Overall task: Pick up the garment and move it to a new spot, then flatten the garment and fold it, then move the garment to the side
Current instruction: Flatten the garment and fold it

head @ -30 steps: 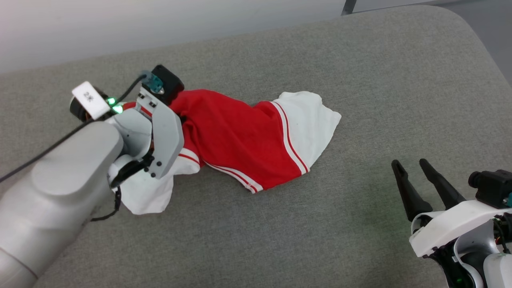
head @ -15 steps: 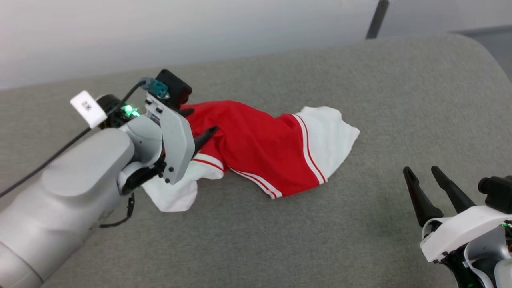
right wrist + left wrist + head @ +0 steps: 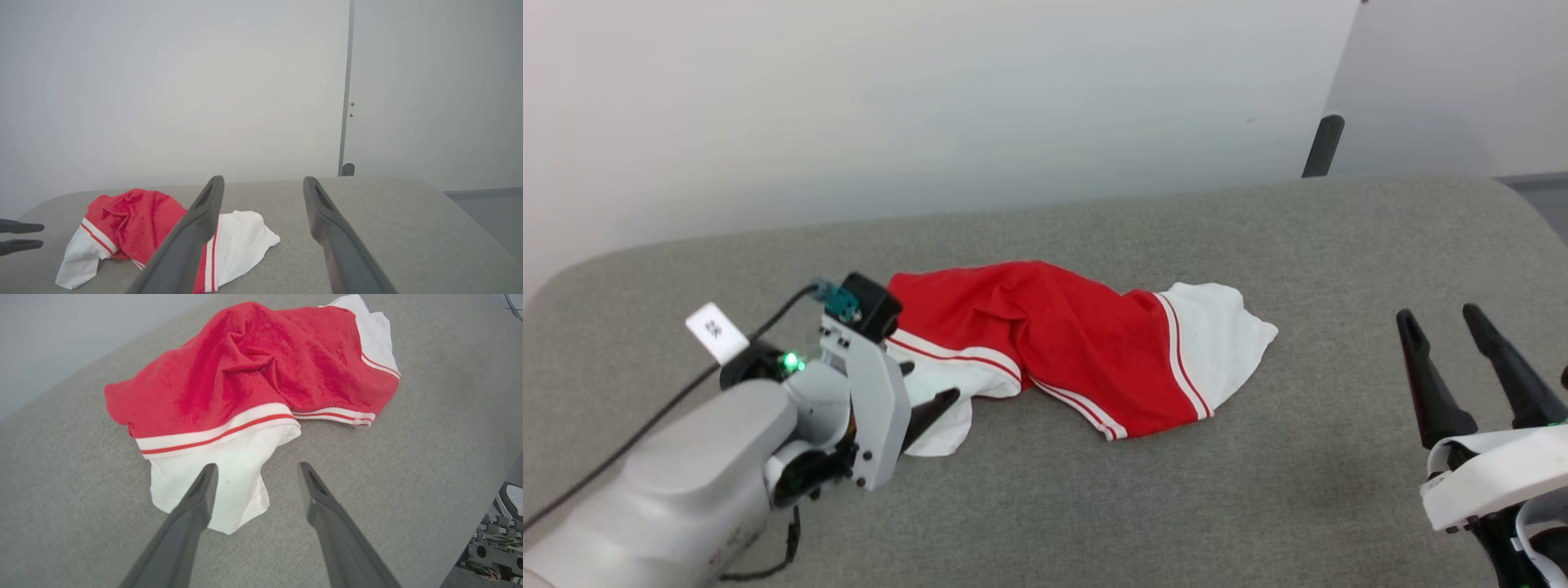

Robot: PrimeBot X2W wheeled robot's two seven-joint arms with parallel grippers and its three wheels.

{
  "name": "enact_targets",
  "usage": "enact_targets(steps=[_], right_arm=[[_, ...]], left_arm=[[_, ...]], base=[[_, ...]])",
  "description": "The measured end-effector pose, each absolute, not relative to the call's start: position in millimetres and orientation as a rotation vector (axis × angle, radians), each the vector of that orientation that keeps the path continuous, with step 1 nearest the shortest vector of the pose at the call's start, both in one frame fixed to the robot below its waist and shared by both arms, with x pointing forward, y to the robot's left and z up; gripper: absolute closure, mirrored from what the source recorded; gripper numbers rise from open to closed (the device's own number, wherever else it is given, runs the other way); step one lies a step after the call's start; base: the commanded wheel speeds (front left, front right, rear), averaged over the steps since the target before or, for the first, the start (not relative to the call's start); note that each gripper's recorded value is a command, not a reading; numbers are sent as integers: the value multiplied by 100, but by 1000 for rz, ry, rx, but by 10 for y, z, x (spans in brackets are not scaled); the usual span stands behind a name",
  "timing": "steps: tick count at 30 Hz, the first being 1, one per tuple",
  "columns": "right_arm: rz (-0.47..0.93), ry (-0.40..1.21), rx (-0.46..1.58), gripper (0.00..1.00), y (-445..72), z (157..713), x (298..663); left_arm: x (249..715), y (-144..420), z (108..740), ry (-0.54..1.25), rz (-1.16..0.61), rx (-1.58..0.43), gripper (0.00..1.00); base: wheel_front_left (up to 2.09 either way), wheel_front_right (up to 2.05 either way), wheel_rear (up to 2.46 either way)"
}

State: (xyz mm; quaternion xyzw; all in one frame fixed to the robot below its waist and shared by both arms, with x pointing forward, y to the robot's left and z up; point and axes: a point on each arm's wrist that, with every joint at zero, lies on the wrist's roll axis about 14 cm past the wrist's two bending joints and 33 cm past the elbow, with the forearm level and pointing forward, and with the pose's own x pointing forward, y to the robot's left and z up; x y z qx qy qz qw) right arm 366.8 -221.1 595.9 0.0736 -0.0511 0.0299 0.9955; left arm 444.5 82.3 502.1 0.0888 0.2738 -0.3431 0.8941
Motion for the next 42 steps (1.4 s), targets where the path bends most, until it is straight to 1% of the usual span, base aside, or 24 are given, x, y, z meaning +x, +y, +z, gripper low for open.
enact_targets(steps=[4, 11, 23, 24, 25, 27, 28, 33, 42], right_arm=[[58, -163, 130, 0, -2228, 6160, 3594], [39, -192, 112, 0, -2297, 6298, 3569], [-13, -153, 103, 0, -2441, 6156, 3744], [-17, -147, 103, 0, -2451, 6133, 3752], [-21, -143, 103, 0, -2462, 6118, 3758], [-27, -137, 103, 0, -2475, 6099, 3774], [-28, -138, 102, 0, -2481, 6101, 3783], [-25, -142, 103, 0, -2474, 6116, 3792], [-1, -152, 108, 0, -2414, 6179, 3765]], left_arm=[[4356, 891, 4895, 616, -686, 170, 0], [4405, 976, 4584, 715, -646, 165, 0], [4597, 1042, 3929, 881, -616, 211, 0], [4610, 1027, 3898, 890, -617, 210, 11], [4631, 1019, 3877, 894, -617, 210, 45], [4639, 978, 3832, 907, -623, 204, 94], [4642, 966, 3821, 910, -626, 203, 100], [4594, 943, 3840, 940, -620, 149, 100], [4398, 1127, 4063, 958, -636, 179, 100]], base=[[0, 0, 0], [0, 0, 0], [0, 0, 0], [0, 0, 0], [0, 0, 0], [0, 0, 0], [0, 0, 0], [0, 0, 0], [0, 0, 0]])
